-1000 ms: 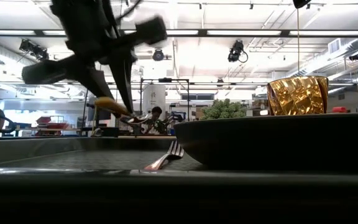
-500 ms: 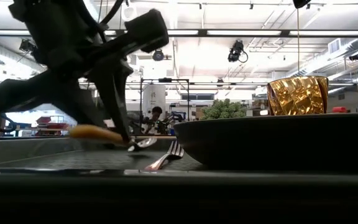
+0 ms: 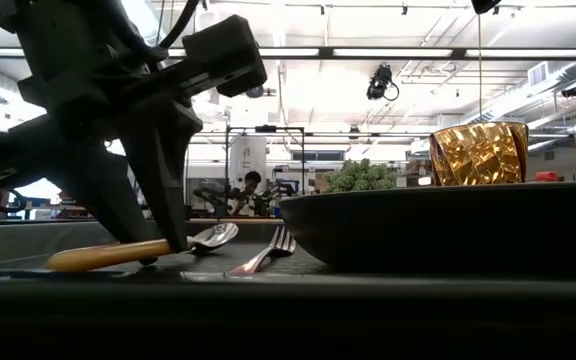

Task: Pick and place plate/cup/fork/spoon on tray
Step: Put the yellow spoon to the left of the orange fork on the black tray

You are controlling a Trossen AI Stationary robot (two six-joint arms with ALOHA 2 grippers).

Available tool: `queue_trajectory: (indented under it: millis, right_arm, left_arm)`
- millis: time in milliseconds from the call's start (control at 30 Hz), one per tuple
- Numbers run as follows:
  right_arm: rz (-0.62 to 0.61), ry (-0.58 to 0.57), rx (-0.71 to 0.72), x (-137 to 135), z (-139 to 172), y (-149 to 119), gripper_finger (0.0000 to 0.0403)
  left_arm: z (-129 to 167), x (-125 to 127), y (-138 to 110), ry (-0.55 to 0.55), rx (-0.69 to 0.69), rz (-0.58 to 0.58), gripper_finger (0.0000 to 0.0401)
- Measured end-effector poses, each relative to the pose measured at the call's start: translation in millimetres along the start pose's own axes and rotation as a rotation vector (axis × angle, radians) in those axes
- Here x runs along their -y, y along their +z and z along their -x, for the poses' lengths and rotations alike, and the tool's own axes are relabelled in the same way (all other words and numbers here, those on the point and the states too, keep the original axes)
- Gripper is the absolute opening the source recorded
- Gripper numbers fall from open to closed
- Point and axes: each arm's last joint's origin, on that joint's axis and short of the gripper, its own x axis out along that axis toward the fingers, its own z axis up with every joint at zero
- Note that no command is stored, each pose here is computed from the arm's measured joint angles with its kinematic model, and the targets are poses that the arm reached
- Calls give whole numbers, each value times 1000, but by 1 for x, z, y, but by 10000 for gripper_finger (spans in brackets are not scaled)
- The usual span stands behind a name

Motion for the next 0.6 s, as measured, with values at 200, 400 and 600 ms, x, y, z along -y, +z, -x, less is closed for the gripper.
queue_trajectory:
  millis: [200, 400, 600]
  right_arm:
    - [0, 0, 0, 0, 0, 0, 8]
    - [2, 0, 0, 0, 0, 0, 8]
    - [4, 1, -1, 0, 0, 0, 8]
  left_arm:
    - [0, -2, 1, 25, 13, -16, 104]
    - [0, -3, 3, 33, 23, -28, 160]
    - [12, -2, 9, 50, 32, -155, 183]
